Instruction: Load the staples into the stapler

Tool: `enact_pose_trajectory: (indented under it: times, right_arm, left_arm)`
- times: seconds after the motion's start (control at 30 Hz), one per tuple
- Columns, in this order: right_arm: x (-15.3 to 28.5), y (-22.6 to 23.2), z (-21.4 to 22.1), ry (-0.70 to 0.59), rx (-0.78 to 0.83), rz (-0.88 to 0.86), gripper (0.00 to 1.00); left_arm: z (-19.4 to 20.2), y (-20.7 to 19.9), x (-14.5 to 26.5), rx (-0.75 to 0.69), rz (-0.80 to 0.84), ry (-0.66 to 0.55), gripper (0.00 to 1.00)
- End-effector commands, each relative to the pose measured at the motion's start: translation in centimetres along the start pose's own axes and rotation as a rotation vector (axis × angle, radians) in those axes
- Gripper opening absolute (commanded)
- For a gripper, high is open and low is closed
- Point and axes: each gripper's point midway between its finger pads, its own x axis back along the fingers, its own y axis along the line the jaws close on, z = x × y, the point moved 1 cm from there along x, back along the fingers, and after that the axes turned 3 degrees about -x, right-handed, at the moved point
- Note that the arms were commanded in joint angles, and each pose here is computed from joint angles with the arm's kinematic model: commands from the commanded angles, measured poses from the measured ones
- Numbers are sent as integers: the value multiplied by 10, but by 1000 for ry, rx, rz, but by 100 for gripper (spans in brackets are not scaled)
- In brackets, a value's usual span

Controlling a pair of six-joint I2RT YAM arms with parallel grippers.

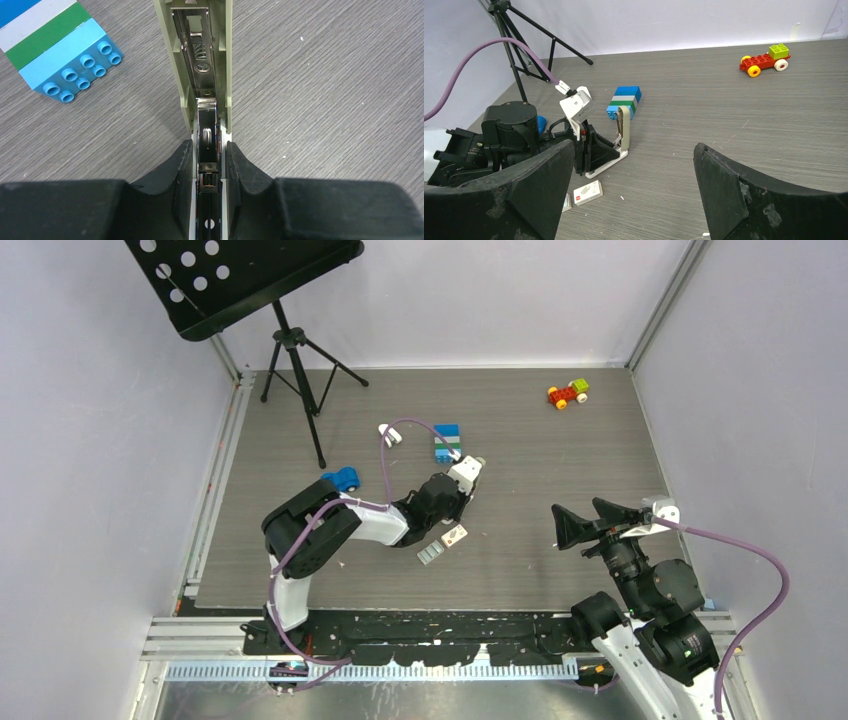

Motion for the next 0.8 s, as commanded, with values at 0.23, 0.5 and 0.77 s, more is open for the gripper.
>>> enact_pose_trajectory:
  times: [0.23, 0.5, 0.77]
  right_arm:
    - [-2, 3, -1, -4, 22, -23, 92]
    - [-4, 3, 2, 10, 31, -24, 92]
    - [-4, 3, 4, 17, 37, -24, 92]
  left_arm:
    - [-27, 2, 7, -14, -3, -69, 2]
    - [-33, 6, 16, -7, -11, -61, 56]
    - [-60, 19, 31, -3, -56, -78, 99]
